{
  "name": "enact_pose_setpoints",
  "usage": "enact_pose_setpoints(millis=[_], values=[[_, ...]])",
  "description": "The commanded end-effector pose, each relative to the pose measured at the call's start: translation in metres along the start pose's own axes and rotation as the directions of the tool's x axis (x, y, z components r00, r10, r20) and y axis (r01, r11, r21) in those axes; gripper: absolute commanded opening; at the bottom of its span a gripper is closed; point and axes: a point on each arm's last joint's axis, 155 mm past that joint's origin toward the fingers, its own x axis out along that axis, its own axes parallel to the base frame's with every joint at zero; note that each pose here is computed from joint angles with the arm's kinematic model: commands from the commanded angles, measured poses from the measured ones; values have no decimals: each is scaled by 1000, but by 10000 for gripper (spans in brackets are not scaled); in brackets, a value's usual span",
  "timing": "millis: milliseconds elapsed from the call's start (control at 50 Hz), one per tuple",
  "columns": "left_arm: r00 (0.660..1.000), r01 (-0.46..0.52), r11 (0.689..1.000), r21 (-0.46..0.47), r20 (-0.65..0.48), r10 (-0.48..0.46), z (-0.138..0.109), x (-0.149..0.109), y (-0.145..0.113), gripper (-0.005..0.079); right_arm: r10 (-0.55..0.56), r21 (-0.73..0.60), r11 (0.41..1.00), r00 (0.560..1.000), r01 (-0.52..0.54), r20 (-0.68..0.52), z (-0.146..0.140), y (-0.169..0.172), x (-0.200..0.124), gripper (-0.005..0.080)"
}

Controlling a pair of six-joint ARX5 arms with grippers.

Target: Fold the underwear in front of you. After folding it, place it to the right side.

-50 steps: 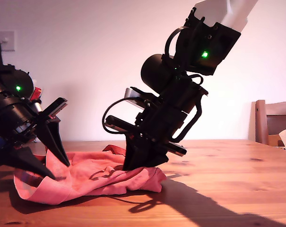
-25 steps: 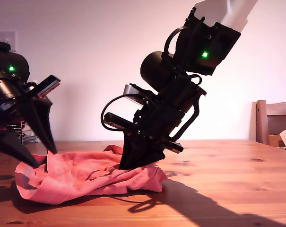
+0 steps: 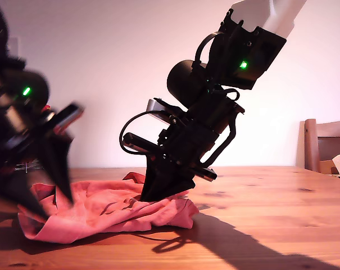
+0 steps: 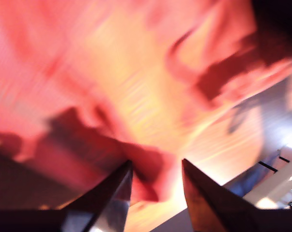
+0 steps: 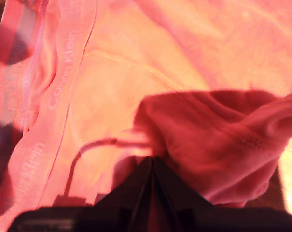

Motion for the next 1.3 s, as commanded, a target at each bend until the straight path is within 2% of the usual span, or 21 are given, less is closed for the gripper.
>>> enact_pose_setpoints(millis=[0, 320, 620, 880, 1040, 1120, 1180, 1280], values=[[1000, 6, 1000, -5, 6, -6, 1, 3, 0, 287, -3, 2, 1000, 1000, 3, -31, -14, -4, 9, -3], [996, 45, 999, 21, 81, -46, 15, 15, -15, 287, -3, 2, 1000, 1000, 3, -31, -14, -4, 9, -3], [976, -68, 997, 35, 208, 59, 42, 12, 2, 286, -3, 3, 1000, 999, 3, -32, -14, -4, 9, -3], [944, -108, 993, 43, 317, 89, 68, 5, 5, 284, -3, 3, 1000, 999, 3, -32, -14, -4, 9, -3], [930, -105, 993, 49, 357, 81, 78, 2, 2, 284, -3, 4, 1000, 999, 4, -37, -15, -4, 9, -3], [921, -131, 991, 41, 374, 107, 81, 0, 7, 281, -3, 4, 1000, 999, 4, -37, -15, -4, 9, -3], [911, -156, 987, 32, 390, 131, 84, -2, 11, 220, -3, 3, 1000, 999, 3, -34, -15, -4, 9, -3], [895, -162, 986, 43, 428, 128, 93, -6, 9, -37, -1, 1, 1000, 1000, 1, -30, -14, -3, 9, -2]])
